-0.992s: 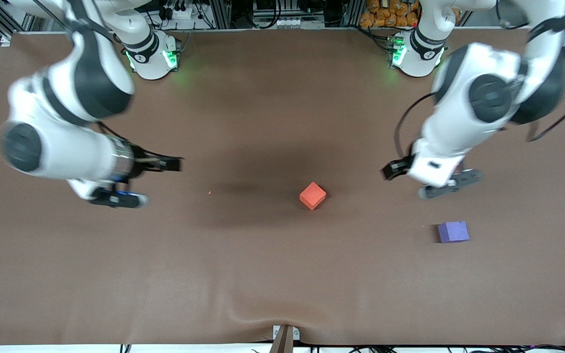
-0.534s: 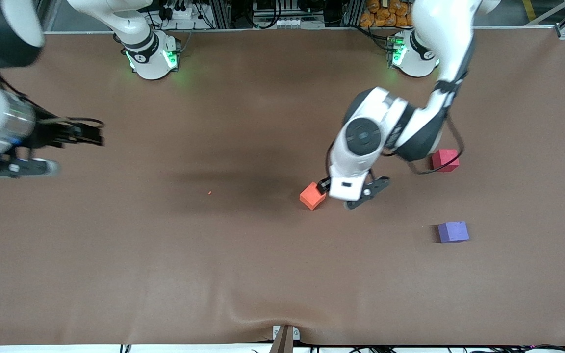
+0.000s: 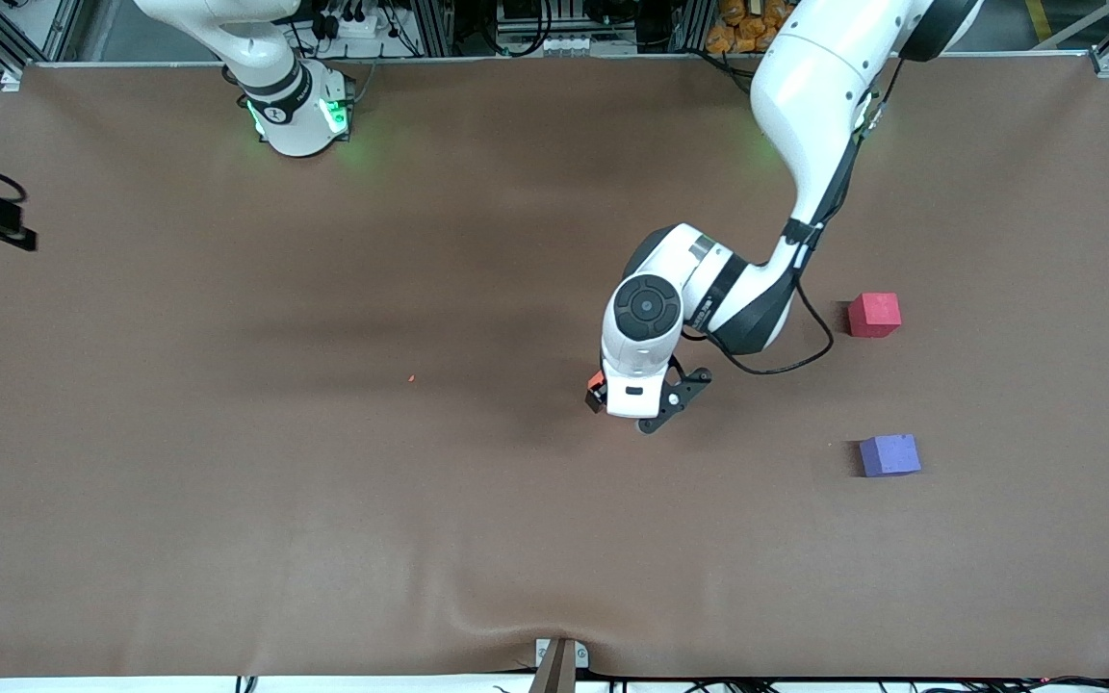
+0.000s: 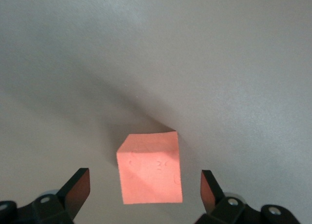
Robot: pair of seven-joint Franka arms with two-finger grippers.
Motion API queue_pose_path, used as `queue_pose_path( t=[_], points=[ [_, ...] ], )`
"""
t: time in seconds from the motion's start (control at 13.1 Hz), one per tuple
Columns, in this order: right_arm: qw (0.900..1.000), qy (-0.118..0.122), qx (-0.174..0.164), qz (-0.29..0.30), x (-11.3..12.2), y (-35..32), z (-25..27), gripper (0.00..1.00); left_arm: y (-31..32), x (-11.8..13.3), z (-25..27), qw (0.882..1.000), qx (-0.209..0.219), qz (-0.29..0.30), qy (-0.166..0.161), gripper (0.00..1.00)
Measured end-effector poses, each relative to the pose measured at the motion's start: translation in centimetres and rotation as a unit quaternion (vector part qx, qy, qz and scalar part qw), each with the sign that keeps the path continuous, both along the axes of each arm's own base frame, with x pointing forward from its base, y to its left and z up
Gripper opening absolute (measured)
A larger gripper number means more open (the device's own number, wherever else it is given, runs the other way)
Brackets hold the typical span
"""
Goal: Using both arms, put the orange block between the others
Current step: 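Set the orange cube down with the right gripper and open it, then grasp the orange cube with the left gripper while the right gripper withdraws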
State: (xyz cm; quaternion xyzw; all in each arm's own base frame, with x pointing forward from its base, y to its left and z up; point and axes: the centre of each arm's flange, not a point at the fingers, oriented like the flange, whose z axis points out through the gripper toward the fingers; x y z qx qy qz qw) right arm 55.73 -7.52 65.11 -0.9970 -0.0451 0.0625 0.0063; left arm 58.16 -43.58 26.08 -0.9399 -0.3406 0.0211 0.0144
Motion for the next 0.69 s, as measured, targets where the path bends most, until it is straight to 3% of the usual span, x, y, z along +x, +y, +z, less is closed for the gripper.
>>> queue_pose_path(
  t=[0.38,0.61,0.69],
  points=[
    [1.000,0.008,0.008,0.015,0.2,1.0,-1.0,1.00,-0.8,-0.5,-3.2,1.000,0.002,0.018,-0.003,1.00],
    [1.000,-0.007,0.005,0.006,0.7,2.0,-1.0,1.00,-0.8,-0.8,-5.6,1.000,0.007,0.017,0.005,1.00],
    [1.000,-0.008,0.004,-0.001,0.8,2.2,-1.0,1.00,-0.9,-0.8,-6.2,1.000,0.007,0.017,0.005,0.96]
  ],
)
